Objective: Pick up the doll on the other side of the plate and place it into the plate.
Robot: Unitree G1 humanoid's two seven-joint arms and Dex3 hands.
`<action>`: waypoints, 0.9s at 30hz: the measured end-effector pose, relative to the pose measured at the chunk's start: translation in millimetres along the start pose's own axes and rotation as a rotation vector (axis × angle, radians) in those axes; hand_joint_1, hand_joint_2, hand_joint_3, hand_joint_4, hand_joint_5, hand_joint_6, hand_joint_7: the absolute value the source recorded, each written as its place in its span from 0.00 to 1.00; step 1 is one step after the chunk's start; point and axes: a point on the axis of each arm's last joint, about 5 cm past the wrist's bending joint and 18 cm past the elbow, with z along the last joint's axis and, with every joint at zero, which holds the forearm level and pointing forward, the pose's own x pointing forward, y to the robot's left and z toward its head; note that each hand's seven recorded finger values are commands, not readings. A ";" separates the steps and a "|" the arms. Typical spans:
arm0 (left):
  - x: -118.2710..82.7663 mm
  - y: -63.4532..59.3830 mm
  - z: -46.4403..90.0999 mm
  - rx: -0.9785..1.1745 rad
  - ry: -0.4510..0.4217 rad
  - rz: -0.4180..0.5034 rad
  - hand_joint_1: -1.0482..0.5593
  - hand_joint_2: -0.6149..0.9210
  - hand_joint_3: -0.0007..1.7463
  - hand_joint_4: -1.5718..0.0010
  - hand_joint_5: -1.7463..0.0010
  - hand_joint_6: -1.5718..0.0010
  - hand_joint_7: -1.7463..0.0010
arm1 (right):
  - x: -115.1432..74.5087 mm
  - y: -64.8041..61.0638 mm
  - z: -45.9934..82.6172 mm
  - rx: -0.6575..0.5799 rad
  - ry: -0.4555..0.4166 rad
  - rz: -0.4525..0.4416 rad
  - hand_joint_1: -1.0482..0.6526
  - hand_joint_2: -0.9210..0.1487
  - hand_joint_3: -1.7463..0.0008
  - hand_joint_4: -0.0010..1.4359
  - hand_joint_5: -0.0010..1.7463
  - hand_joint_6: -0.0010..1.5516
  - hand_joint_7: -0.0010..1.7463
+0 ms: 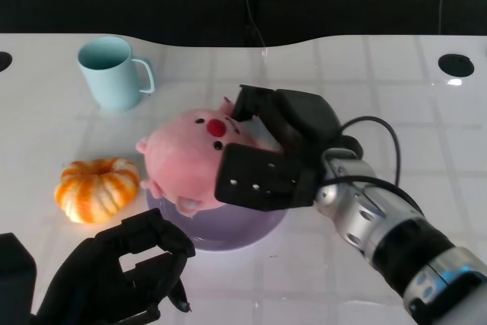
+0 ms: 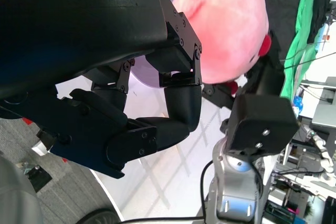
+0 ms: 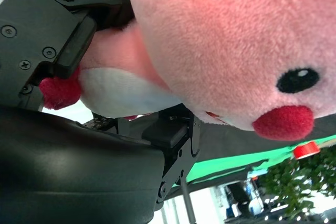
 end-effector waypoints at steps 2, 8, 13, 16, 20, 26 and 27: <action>0.0 -0.1 0.0 0.001 0.000 0.000 0.38 0.87 0.45 0.58 0.00 0.57 0.22 | 2.3 -0.6 2.5 0.000 0.004 0.023 0.48 0.24 0.69 0.59 0.95 0.57 0.56; 0.2 -0.4 -0.1 0.001 0.000 -0.001 0.38 0.86 0.45 0.58 0.00 0.57 0.22 | 4.3 -1.5 4.0 0.013 0.046 0.114 0.37 0.02 0.95 0.33 0.41 0.42 0.04; 0.3 -0.7 0.1 0.001 -0.001 -0.002 0.38 0.86 0.45 0.58 0.00 0.57 0.22 | 4.3 -5.4 4.3 -0.064 0.021 0.158 0.22 0.00 0.91 0.14 0.17 0.19 0.00; 0.3 -0.7 0.1 0.001 -0.002 -0.002 0.38 0.87 0.46 0.58 0.00 0.57 0.22 | 4.7 -11.3 3.7 -0.094 0.018 0.177 0.15 0.00 0.88 0.04 0.13 0.10 0.00; 0.3 -0.7 0.2 0.001 -0.002 -0.002 0.38 0.87 0.46 0.58 0.00 0.57 0.23 | 4.7 -22.2 4.0 -0.108 0.007 0.211 0.09 0.00 0.85 0.00 0.12 0.04 0.00; 0.3 -0.7 0.3 0.003 -0.002 -0.002 0.39 0.87 0.46 0.58 0.00 0.57 0.22 | -2.2 -34.1 -0.5 -0.121 -0.016 0.233 0.04 0.00 0.83 0.00 0.08 0.02 0.00; 0.3 -0.7 0.3 0.003 -0.003 -0.002 0.40 0.87 0.46 0.58 0.00 0.57 0.22 | -3.8 -36.7 -1.3 -0.124 -0.021 0.230 0.04 0.00 0.82 0.00 0.08 0.02 0.00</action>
